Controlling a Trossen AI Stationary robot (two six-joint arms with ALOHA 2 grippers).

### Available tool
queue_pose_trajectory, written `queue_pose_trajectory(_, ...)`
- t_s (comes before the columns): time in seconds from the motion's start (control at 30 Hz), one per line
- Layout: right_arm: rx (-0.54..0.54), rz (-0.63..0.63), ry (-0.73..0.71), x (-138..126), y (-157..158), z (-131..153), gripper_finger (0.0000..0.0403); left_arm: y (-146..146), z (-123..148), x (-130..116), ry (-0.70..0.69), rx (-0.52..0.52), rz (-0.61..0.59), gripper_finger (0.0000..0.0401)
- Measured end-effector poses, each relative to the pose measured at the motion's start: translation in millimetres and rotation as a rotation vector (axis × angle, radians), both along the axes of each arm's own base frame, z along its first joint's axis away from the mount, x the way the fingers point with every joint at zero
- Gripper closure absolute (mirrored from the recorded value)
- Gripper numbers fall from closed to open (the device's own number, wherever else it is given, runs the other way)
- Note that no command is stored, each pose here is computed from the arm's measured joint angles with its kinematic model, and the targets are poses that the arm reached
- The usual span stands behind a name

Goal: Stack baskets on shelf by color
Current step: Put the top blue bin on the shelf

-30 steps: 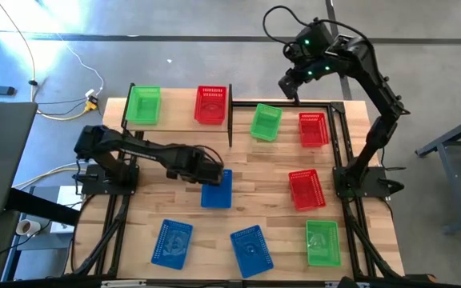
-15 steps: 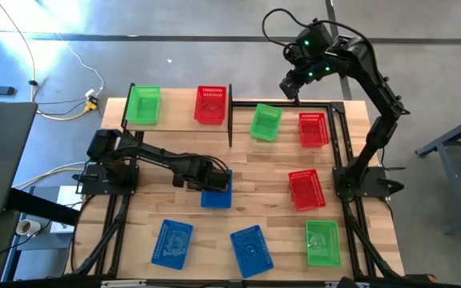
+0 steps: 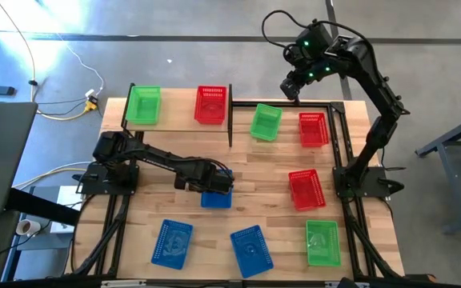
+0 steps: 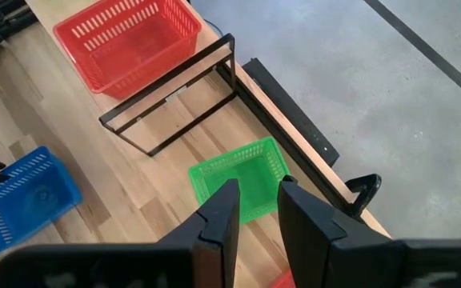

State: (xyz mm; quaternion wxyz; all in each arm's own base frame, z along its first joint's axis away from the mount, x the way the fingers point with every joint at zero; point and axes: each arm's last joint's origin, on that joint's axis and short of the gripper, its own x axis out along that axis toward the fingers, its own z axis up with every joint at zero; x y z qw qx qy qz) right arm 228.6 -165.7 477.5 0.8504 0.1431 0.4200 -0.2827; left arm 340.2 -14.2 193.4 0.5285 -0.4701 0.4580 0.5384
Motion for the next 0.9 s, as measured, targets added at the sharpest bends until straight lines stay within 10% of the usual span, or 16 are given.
queue_pose_trajectory(0.9, 0.003, 0.001, -0.001, 0, 0, 0, 0.0327, -1, -15, 8, 0.021, -0.041, -0.120, 0.0397)
